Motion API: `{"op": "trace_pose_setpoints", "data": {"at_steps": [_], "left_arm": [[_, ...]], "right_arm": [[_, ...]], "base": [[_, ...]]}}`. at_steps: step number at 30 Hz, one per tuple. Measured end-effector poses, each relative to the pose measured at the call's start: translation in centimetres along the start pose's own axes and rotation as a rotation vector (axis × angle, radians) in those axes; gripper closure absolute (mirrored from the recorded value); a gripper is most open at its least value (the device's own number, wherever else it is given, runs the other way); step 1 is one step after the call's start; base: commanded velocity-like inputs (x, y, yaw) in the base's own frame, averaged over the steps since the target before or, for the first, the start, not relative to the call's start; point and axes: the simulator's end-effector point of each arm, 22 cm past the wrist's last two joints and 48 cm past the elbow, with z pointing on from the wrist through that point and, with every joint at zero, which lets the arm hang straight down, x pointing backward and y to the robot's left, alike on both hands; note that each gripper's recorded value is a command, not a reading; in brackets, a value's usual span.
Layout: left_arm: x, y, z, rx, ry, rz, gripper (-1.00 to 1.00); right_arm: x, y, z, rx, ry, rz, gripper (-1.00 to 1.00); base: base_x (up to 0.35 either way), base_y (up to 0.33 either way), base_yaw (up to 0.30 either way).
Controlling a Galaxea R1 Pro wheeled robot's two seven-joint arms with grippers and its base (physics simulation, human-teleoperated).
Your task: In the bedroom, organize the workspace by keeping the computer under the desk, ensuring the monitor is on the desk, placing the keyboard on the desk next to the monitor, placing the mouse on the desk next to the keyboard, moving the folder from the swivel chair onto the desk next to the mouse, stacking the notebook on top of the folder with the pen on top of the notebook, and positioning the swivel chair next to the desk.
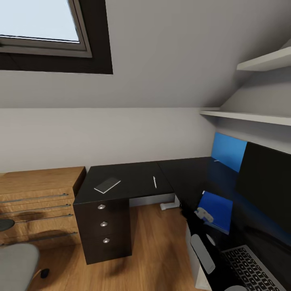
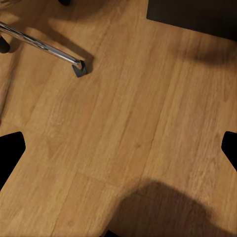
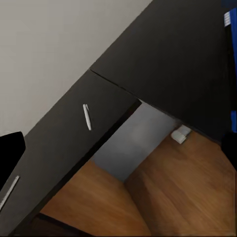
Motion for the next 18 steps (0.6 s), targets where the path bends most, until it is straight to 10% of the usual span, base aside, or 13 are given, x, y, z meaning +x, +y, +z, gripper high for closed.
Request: {"op": "trace_pose_setpoints", "data": {"at_steps": [18], "left_arm": [[0.0,0.0,0.0,0.002,-0.001,0.004,-1.0]], "right_arm": [[11.4,2.1,-1.3,0.041,0.206,-0.116,-1.0]], "base": [[0.0,0.0,0.0]]}}
